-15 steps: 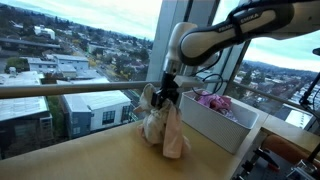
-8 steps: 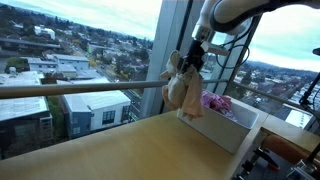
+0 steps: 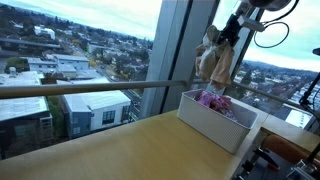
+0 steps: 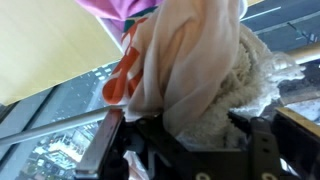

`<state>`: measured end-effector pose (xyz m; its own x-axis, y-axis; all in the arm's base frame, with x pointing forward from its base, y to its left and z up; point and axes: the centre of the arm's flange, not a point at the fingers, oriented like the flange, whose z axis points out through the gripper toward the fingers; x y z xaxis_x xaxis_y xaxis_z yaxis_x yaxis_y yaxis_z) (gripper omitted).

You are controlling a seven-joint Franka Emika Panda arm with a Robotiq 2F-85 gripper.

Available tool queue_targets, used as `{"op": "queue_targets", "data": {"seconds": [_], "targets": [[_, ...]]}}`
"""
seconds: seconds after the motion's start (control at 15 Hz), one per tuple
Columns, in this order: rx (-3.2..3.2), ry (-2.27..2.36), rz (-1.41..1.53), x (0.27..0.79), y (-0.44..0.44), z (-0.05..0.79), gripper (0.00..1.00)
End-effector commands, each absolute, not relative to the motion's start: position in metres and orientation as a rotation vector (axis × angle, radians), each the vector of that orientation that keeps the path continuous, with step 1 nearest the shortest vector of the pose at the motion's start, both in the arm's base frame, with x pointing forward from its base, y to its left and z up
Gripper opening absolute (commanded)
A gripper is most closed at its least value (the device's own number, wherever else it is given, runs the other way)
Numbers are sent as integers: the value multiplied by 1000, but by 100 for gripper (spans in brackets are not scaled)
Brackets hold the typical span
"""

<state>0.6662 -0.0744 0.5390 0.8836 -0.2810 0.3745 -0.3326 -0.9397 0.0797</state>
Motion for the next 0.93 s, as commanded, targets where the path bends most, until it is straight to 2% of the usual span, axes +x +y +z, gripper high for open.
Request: {"op": "queue_targets", "data": {"seconds": [0.0,0.27,0.87], "targets": [[2879,-534,522,637,-152,557,6],[2878,-567,430,624,-190,509,6],[2967,-491,172,642,-150,358,6]]}}
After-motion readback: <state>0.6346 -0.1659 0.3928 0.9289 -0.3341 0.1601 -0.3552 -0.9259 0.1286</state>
